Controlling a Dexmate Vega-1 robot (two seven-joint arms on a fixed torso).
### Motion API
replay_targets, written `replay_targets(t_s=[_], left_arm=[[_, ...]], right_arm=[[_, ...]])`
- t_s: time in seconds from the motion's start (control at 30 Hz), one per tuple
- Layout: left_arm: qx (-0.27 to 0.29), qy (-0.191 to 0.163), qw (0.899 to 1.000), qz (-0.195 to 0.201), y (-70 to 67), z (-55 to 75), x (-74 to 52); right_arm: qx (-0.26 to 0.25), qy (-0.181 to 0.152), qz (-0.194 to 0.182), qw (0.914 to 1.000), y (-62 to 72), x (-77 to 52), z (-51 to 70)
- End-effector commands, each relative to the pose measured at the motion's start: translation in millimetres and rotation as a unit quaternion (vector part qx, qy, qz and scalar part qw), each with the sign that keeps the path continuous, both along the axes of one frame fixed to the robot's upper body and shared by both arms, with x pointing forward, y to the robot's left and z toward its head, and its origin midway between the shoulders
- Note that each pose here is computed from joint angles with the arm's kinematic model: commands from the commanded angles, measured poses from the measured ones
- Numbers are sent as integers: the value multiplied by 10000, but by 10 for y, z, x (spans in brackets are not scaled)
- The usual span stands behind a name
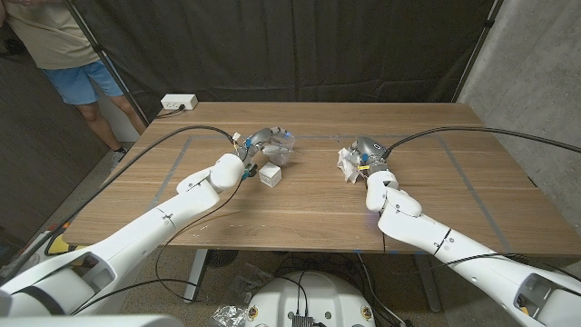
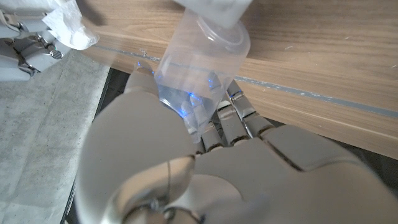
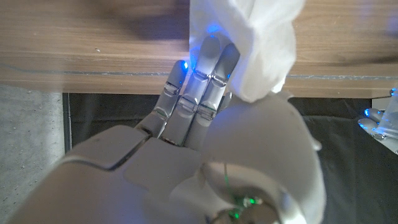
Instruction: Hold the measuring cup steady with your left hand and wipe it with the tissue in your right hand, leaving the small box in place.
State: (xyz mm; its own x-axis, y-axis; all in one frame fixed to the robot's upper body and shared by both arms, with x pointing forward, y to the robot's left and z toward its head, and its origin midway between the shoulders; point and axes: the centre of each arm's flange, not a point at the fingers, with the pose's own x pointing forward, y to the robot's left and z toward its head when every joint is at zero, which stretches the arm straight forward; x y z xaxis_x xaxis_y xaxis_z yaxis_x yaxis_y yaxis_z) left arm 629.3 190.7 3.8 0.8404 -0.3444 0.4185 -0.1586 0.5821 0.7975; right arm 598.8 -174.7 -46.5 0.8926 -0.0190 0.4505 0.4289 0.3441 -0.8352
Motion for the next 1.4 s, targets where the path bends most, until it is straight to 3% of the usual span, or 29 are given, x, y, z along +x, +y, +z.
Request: replay_targets(t_s=[0.03, 0.47, 0.97, 1.4], left_arm=[[293, 371, 9986, 235, -24, 31, 29], [386, 531, 9978, 83, -52, 64, 15], [-257, 124, 9978, -602, -8, 106, -195], [-749, -425, 9895, -1160, 83, 110, -434]], right_arm=[[-192, 318, -103, 9993, 2, 59, -9], [-170, 300, -87, 9994, 7, 58, 11], [-31, 344, 188, 9992, -4, -34, 7], [217, 48, 553, 9982, 26, -216, -27]])
